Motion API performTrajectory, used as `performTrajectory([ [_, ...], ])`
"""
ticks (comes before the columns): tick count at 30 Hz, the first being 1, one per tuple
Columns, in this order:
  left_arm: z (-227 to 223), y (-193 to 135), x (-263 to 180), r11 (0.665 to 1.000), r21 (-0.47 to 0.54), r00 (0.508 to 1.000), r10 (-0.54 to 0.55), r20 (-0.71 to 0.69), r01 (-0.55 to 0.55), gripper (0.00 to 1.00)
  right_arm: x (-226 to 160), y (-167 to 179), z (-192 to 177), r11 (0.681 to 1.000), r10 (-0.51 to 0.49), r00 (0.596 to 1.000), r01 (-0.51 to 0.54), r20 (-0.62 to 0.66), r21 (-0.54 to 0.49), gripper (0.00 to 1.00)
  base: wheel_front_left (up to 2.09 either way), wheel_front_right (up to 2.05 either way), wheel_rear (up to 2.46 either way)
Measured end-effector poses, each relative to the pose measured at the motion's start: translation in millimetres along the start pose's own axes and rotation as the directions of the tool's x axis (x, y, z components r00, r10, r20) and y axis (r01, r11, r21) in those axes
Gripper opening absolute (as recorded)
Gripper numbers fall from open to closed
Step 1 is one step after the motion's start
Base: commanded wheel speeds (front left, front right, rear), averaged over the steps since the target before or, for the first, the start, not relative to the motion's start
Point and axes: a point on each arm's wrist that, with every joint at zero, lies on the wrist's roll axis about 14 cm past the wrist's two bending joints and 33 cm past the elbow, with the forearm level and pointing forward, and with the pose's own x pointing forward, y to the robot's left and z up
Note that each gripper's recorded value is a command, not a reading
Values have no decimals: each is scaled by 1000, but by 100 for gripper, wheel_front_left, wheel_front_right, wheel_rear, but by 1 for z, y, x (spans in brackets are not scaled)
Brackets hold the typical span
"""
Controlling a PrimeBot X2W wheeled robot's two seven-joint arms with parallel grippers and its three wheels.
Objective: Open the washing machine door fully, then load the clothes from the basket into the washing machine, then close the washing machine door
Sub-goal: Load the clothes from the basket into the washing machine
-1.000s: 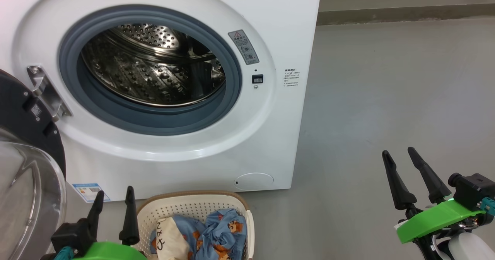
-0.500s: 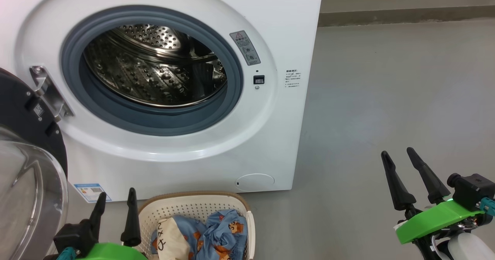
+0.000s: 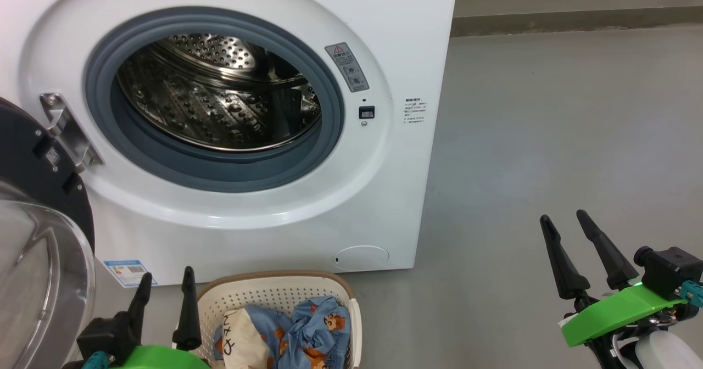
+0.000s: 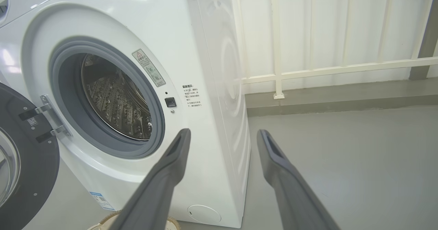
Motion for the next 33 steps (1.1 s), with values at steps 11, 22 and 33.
performTrajectory([
  [11, -2, 0, 1, 1000, -5, 1000, 0, -7, 0, 100, 0, -1, -1, 1000, -4, 1000, 4, -4, 1, 100, 0, 0, 0],
  [22, -6, -2, 2, 1000, -6, 1000, -2, -17, 2, 100, 0, -4, -3, 1000, -11, 1000, 11, -9, 3, 100, 0, 0, 0],
  [33, -24, -12, 14, 1000, -8, 997, -21, -69, 20, 100, 2, -17, -15, 999, -40, 998, 40, -42, 6, 100, 0, 0, 0],
])
